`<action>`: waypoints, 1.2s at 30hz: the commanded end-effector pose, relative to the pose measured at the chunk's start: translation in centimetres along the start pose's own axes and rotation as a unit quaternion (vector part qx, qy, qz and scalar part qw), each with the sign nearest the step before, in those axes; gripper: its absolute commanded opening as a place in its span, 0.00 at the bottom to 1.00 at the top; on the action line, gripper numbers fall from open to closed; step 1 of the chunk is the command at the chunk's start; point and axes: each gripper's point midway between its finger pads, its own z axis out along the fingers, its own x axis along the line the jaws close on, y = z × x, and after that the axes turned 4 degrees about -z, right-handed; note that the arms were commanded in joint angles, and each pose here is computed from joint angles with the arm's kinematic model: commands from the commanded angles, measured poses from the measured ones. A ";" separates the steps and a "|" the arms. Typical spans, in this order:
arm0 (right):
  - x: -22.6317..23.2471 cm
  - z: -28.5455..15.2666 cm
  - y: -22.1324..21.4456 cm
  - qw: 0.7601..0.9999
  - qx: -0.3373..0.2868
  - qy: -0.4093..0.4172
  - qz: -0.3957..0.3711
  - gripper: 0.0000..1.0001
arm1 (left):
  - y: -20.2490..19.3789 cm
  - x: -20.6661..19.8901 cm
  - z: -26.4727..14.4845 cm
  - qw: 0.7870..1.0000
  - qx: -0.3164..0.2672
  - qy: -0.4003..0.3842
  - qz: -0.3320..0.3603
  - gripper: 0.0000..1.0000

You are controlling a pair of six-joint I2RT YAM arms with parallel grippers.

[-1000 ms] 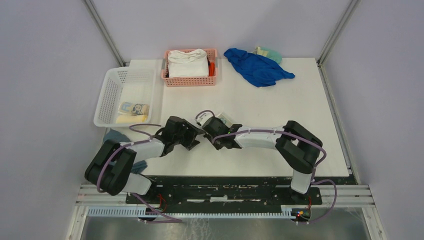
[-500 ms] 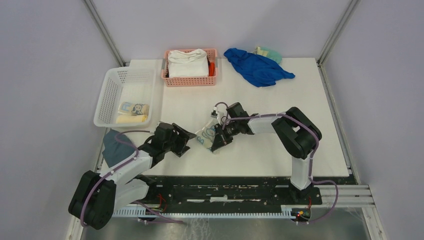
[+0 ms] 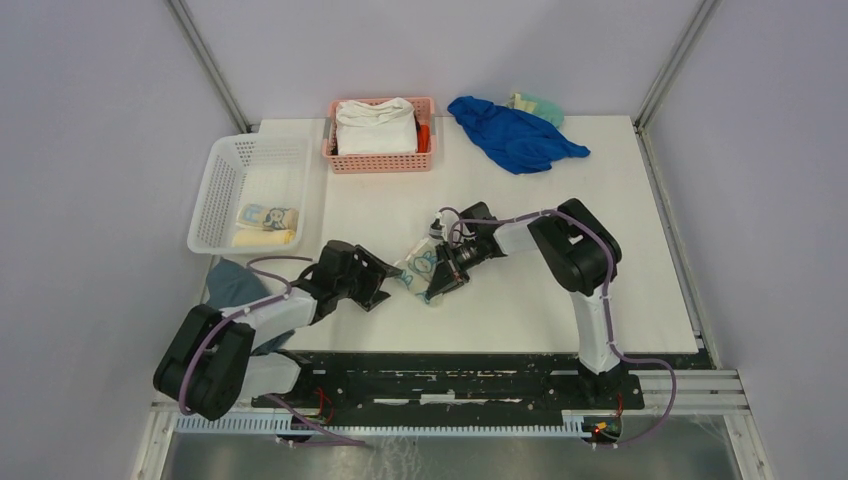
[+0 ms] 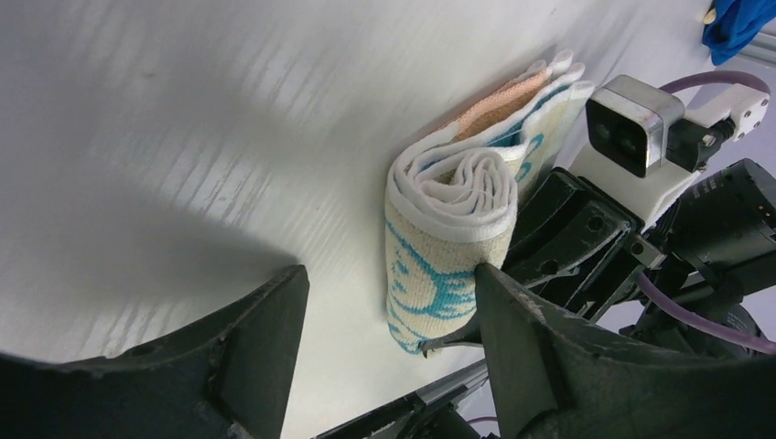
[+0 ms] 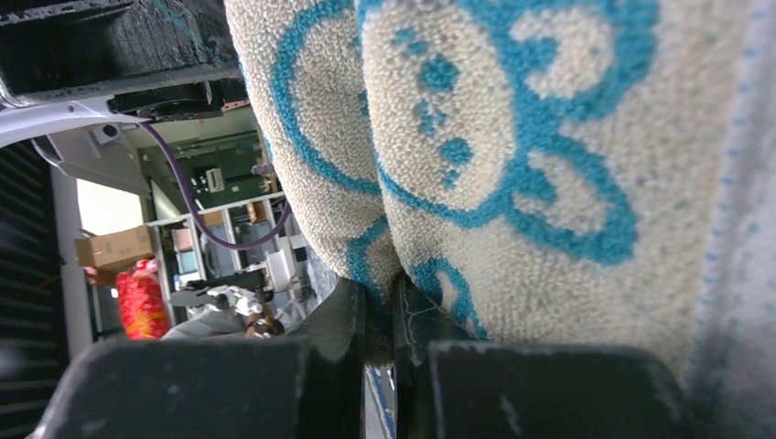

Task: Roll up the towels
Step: Roll the towel at the center of the board.

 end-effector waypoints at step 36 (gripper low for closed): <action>6.4 -4.8 3.1 0.774 -0.080 -0.480 -0.405 0.57 | -0.2 4.8 3.8 0.991 -0.005 0.137 -0.007 0.52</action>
